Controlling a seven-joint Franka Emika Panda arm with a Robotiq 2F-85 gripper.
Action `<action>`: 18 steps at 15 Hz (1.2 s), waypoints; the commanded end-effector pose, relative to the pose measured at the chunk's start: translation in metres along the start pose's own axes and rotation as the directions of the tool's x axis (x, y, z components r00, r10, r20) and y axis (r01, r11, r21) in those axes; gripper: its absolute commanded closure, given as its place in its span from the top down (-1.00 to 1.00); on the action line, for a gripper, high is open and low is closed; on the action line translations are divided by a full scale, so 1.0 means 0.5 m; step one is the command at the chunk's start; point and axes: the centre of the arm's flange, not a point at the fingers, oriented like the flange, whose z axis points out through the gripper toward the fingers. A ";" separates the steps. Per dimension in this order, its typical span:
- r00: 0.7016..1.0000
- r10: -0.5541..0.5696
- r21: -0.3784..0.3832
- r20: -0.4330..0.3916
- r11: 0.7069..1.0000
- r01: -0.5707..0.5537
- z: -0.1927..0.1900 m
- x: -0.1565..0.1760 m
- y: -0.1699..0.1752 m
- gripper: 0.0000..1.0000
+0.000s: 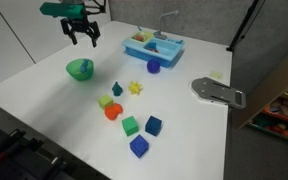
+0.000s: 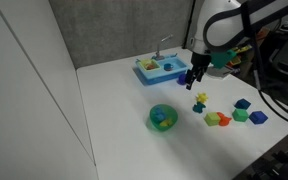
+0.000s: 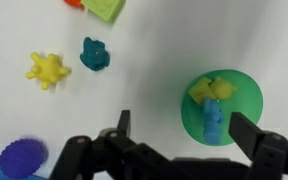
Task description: Pick up the light blue toy and place it in the green bowl
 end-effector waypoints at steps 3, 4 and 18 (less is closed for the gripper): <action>0.998 0.047 -0.018 0.045 0.999 -0.047 -0.097 -0.140 0.025 1.00; 0.997 0.053 -0.018 0.053 0.998 -0.052 -0.117 -0.158 0.029 1.00; 1.000 0.024 -0.009 0.020 1.000 -0.024 -0.347 -0.252 0.003 1.00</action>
